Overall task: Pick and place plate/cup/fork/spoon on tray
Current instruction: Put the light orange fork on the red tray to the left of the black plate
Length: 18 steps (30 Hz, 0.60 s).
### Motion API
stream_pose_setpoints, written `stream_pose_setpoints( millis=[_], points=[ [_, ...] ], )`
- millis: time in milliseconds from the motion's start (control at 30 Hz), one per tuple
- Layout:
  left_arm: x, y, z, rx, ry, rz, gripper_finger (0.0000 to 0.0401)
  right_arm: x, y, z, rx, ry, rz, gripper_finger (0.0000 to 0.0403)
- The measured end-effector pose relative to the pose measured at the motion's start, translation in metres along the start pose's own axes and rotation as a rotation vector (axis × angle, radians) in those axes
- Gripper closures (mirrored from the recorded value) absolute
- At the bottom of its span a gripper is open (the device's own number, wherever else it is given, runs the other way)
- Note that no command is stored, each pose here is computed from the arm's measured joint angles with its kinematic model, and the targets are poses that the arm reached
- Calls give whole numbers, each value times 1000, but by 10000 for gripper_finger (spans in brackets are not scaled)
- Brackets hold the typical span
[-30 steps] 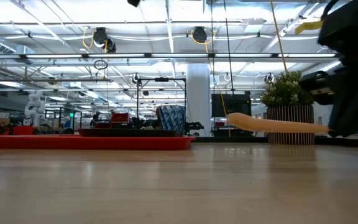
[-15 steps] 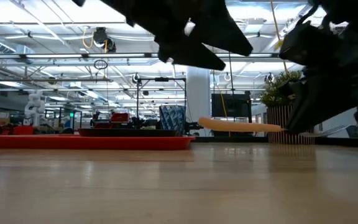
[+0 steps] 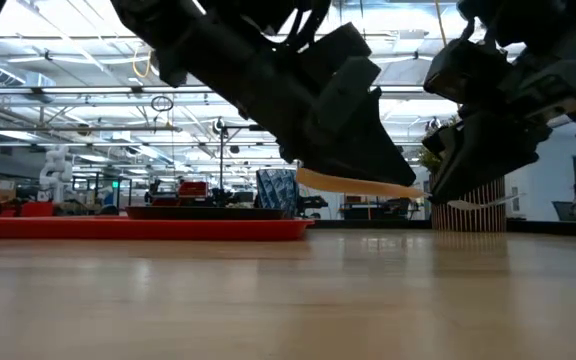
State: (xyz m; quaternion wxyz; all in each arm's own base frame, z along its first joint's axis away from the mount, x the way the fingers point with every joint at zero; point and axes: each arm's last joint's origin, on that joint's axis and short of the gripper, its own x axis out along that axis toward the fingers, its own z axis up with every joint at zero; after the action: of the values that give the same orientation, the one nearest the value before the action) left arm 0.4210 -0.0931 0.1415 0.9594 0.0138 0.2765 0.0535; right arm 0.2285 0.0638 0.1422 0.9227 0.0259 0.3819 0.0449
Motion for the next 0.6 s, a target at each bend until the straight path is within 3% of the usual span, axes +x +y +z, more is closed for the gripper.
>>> stream_pose_setpoints(
  millis=[600],
  points=[
    [4, 13, 2, 119, 3, -5, 182, 0, -15, 13, -50, -50, -21, 397]
  ],
)
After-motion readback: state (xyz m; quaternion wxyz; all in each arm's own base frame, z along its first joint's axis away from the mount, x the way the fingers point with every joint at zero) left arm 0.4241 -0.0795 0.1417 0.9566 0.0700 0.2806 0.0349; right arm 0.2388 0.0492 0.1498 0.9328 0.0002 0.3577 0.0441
